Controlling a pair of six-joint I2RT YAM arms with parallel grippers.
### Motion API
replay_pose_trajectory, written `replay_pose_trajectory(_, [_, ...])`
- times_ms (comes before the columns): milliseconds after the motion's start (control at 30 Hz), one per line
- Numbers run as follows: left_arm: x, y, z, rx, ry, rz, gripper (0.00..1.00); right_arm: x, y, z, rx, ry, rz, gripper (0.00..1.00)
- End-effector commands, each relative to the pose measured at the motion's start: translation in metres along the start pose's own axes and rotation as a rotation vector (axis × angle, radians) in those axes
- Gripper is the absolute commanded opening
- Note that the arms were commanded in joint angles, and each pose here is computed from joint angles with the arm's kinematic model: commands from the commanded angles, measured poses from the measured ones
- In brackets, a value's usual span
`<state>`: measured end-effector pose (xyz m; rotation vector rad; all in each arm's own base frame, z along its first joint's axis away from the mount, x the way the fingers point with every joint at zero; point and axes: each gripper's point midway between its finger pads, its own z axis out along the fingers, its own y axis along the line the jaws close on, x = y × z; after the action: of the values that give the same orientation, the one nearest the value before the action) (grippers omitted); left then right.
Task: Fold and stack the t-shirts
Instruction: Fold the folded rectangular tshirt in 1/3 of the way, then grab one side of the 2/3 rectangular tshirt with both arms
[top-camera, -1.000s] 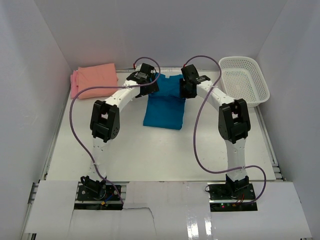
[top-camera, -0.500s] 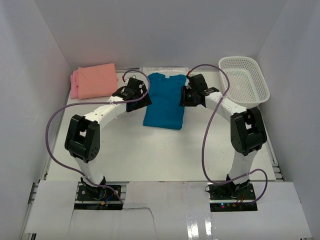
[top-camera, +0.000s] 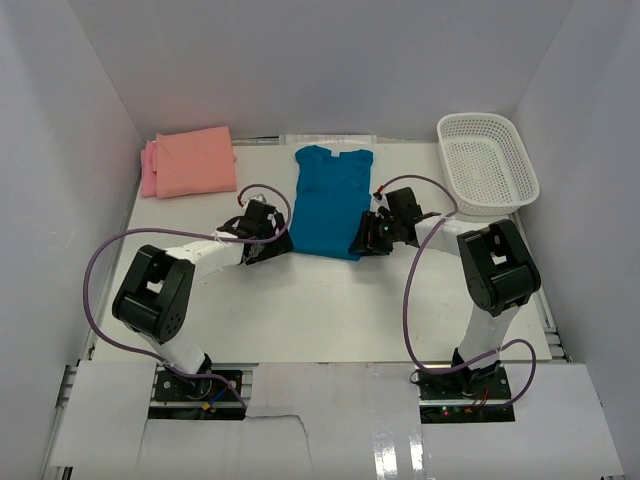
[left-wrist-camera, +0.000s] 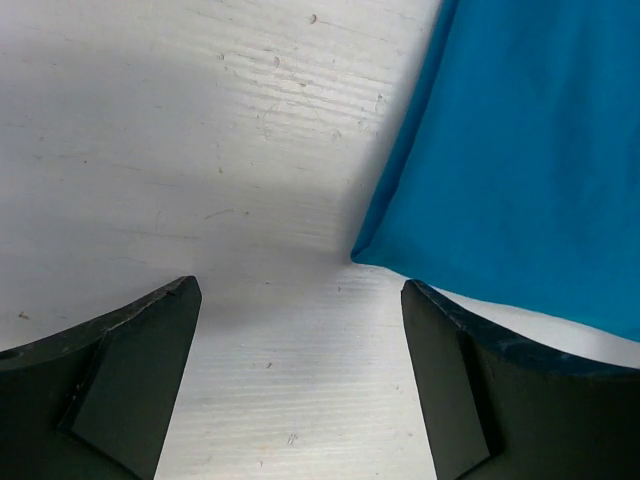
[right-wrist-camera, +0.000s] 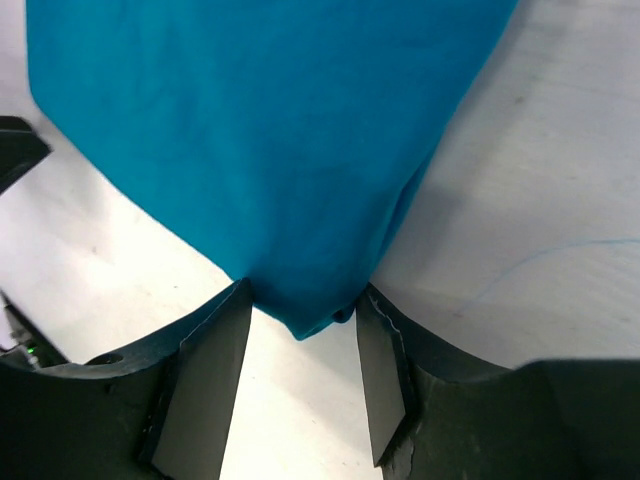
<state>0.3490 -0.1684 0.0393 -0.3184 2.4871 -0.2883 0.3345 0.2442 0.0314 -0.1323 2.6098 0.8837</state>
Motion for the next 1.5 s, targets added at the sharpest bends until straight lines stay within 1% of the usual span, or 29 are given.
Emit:
replay_pose_trajectory(0, [-0.017, -0.016, -0.001, 0.078, -0.084, -0.028, 0.93, 0.024, 0.002, 0.007, -0.058, 0.050, 0.055, 0.53])
replay_pose_trajectory(167, [-0.012, -0.014, 0.016, 0.059, -0.072, -0.030, 0.93, 0.034, -0.005, 0.012, -0.021, 0.066, 0.072, 0.52])
replay_pose_trajectory(300, [-0.017, -0.015, 0.018, 0.060, -0.095, -0.041, 0.93, 0.038, -0.010, 0.004, 0.021, 0.060, 0.068, 0.51])
replay_pose_trajectory(367, [-0.019, -0.020, 0.018, 0.083, -0.099, -0.044, 0.93, 0.041, -0.010, 0.001, 0.027, 0.056, 0.066, 0.49])
replay_pose_trajectory(400, [-0.018, -0.021, 0.019, 0.088, -0.095, -0.050, 0.93, 0.043, -0.011, 0.001, 0.028, 0.058, 0.067, 0.45])
replay_pose_trajectory(433, [-0.017, -0.023, 0.021, 0.093, -0.092, -0.052, 0.92, 0.044, -0.012, 0.001, 0.029, 0.061, 0.068, 0.34])
replay_pose_trajectory(467, [-0.016, -0.026, 0.022, 0.111, -0.082, -0.053, 0.91, 0.044, -0.012, 0.000, 0.031, 0.060, 0.068, 0.28])
replay_pose_trajectory(500, [-0.012, -0.026, 0.025, 0.111, -0.070, -0.054, 0.91, 0.044, -0.013, 0.001, 0.035, 0.059, 0.067, 0.15])
replay_pose_trajectory(533, [-0.012, -0.028, 0.026, 0.120, -0.065, -0.056, 0.91, 0.045, -0.014, 0.001, 0.043, 0.060, 0.069, 0.13])
replay_pose_trajectory(633, [-0.007, -0.030, 0.031, 0.133, -0.042, -0.059, 0.88, 0.042, -0.015, 0.000, 0.053, 0.053, 0.062, 0.11])
replay_pose_trajectory(733, [-0.002, -0.034, 0.033, 0.158, -0.028, -0.058, 0.83, 0.041, -0.016, 0.000, 0.064, 0.053, 0.056, 0.11])
replay_pose_trajectory(767, [-0.001, -0.035, 0.034, 0.170, -0.030, -0.058, 0.80, 0.041, -0.016, 0.000, 0.064, 0.053, 0.054, 0.11])
replay_pose_trajectory(800, [0.000, -0.036, 0.034, 0.178, -0.024, -0.058, 0.75, 0.040, -0.016, 0.000, 0.064, 0.053, 0.051, 0.10])
replay_pose_trajectory(900, [0.003, -0.036, 0.033, 0.185, -0.016, -0.058, 0.66, 0.037, -0.015, -0.001, 0.067, 0.050, 0.046, 0.10])
replay_pose_trajectory(1200, [0.012, -0.028, 0.011, 0.195, -0.016, -0.080, 0.67, 0.029, -0.013, -0.002, 0.074, 0.041, 0.036, 0.11])
replay_pose_trajectory(1333, [0.018, -0.024, 0.014, 0.186, -0.005, -0.080, 0.67, 0.028, -0.012, -0.003, 0.074, 0.037, 0.034, 0.11])
replay_pose_trajectory(1467, [0.018, -0.024, 0.024, 0.182, -0.006, -0.070, 0.62, 0.029, -0.013, -0.004, 0.079, 0.037, 0.032, 0.11])
